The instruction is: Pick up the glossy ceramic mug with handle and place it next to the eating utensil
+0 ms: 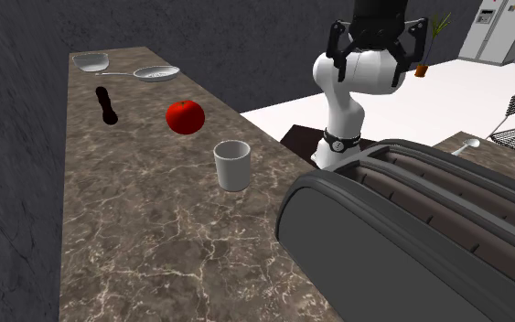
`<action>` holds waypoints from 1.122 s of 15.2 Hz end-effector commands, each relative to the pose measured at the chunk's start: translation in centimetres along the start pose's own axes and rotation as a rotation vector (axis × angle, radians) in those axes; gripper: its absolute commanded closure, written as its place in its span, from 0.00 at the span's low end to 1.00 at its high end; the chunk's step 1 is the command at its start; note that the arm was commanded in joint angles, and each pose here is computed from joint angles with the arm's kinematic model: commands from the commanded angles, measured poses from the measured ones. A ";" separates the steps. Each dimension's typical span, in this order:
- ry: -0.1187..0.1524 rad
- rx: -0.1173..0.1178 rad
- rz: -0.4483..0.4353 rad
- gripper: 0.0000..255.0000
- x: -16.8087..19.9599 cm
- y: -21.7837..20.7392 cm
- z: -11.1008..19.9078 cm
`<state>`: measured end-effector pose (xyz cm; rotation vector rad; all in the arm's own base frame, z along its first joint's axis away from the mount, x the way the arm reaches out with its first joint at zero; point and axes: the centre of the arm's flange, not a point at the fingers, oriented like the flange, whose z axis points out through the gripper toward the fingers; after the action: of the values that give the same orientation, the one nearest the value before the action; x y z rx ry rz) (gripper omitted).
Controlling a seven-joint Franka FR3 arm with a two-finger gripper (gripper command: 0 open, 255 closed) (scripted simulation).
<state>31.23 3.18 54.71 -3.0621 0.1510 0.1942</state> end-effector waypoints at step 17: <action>0.064 -0.070 0.103 0.00 9.4 14.4 10.0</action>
<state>37.18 -10.28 43.44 -3.1290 0.3028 0.1187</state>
